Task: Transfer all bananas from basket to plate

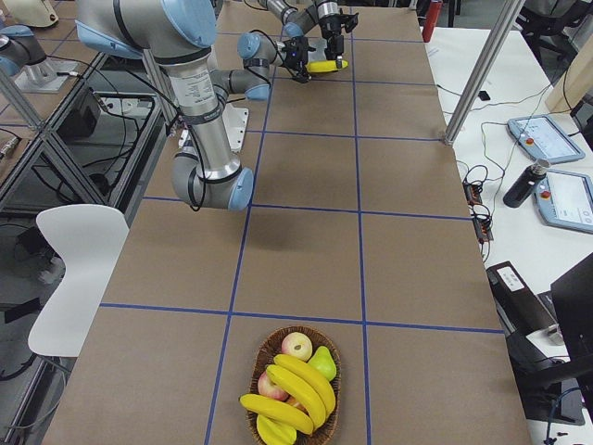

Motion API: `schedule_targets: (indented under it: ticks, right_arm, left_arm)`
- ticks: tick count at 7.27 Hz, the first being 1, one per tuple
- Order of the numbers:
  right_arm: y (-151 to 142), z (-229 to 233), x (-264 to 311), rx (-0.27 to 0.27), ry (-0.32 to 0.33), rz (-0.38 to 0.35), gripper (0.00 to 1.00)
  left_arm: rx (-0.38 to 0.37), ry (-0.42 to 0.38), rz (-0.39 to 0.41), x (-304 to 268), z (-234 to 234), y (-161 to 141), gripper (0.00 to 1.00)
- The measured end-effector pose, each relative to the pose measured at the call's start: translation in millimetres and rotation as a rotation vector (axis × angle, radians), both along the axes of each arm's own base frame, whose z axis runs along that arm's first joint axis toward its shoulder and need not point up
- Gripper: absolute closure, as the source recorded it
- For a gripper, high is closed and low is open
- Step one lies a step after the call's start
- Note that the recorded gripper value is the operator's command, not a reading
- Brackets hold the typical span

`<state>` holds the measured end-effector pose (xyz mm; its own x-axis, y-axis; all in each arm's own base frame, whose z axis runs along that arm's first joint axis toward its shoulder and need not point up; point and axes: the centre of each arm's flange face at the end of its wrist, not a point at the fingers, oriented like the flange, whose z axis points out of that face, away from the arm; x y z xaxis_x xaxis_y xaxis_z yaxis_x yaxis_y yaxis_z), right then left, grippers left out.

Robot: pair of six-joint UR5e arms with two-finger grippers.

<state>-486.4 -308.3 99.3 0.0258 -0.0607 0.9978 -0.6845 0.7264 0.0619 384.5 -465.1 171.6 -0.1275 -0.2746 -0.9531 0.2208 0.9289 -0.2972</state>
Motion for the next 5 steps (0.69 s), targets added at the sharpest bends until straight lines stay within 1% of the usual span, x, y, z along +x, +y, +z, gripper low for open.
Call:
schedule_targets:
  ticks: [1,2,3,4,5]
  right_arm:
    - [-15.0,13.5,7.1,-0.007,0.026,-0.013,0.0]
    - [-36.1,35.4,18.6,-0.021,0.065,-0.035,0.0]
    - [-64.2,64.6,37.4,-0.048,0.113,-0.06,0.0]
    - [-96.3,94.8,63.6,-0.089,0.177,-0.097,0.0]
    - [-128.3,120.9,94.0,-0.136,0.268,-0.138,0.0]
  left_arm:
    - [0.002,-0.002,-0.003,-2.0,1.7,-0.9,1.0]
    - [0.002,-0.01,-0.007,-5.4,7.3,-2.3,1.0]
    - [-0.007,-0.026,-0.012,-11.5,20.8,-3.1,1.0]
    - [-0.023,-0.05,-0.019,-21.3,41.9,-1.7,1.0]
    - [-0.03,-0.086,-0.026,-33.4,69.8,2.9,1.0]
